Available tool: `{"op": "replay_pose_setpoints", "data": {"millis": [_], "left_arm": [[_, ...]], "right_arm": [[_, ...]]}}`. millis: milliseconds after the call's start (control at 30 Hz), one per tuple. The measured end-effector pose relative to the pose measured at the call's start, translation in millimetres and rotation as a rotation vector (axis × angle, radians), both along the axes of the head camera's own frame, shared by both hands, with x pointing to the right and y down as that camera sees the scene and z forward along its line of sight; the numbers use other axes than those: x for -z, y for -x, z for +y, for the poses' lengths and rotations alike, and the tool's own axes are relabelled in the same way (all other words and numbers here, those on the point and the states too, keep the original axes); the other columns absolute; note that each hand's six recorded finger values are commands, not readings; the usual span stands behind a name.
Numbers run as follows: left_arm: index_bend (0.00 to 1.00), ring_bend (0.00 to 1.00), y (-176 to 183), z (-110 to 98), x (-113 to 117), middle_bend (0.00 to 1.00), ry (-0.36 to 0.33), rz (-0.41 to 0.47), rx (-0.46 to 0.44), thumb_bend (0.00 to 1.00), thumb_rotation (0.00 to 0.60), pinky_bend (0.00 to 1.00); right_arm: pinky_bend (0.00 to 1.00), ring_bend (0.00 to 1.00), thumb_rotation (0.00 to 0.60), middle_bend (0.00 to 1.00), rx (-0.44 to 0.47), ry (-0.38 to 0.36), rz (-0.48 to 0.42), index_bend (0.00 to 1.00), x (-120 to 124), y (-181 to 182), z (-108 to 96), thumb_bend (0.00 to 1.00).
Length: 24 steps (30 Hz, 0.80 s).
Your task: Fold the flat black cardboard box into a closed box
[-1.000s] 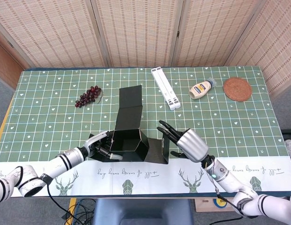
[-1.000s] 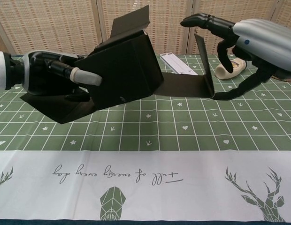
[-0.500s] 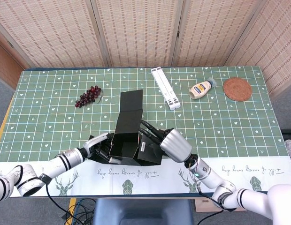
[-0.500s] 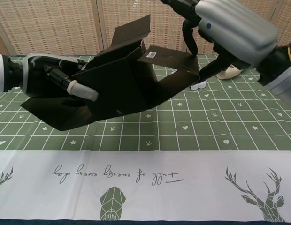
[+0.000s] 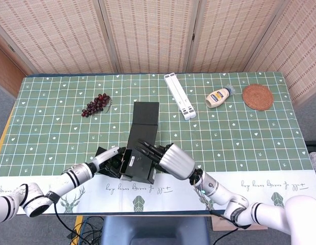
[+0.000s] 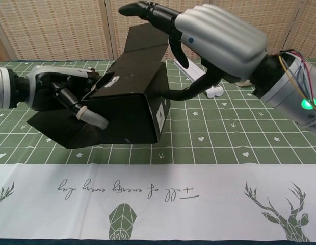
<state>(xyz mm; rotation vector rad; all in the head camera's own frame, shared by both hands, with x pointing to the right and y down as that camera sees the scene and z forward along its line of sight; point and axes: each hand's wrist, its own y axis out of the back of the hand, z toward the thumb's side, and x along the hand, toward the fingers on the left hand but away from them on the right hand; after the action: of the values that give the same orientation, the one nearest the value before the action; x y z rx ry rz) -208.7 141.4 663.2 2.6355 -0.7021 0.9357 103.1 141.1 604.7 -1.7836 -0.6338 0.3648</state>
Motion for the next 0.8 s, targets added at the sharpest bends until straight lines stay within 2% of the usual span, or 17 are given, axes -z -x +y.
{"op": "replay_pose_setpoints", "data": {"millis": [233,433,800], "left_arm": [[0.22,0.54,-6.0,9.9,-8.6,0.23,-0.082,-0.046,-0.06,0.09,0.6,0.84],[0.21,0.54,-14.7,21.6,-19.5,0.23,-0.135,-0.071,-0.095,0.09,0.6,0.84],[0.2,0.54,-23.8,37.9,-45.0,0.23,-0.184,-0.118,-0.139,0.09,0.6,0.84]], "right_arm": [[0.99,0.68,0.6,0.16,0.047,0.031,0.048,0.0,-11.6,7.4,7.1,0.24],[0.99,0.7,0.6,0.21,0.095,0.058,0.125,0.07,-31.8,10.4,14.3,0.25],[0.99,0.72,0.6,0.24,0.175,0.085,0.221,0.12,-64.6,14.0,30.6,0.26]]}}
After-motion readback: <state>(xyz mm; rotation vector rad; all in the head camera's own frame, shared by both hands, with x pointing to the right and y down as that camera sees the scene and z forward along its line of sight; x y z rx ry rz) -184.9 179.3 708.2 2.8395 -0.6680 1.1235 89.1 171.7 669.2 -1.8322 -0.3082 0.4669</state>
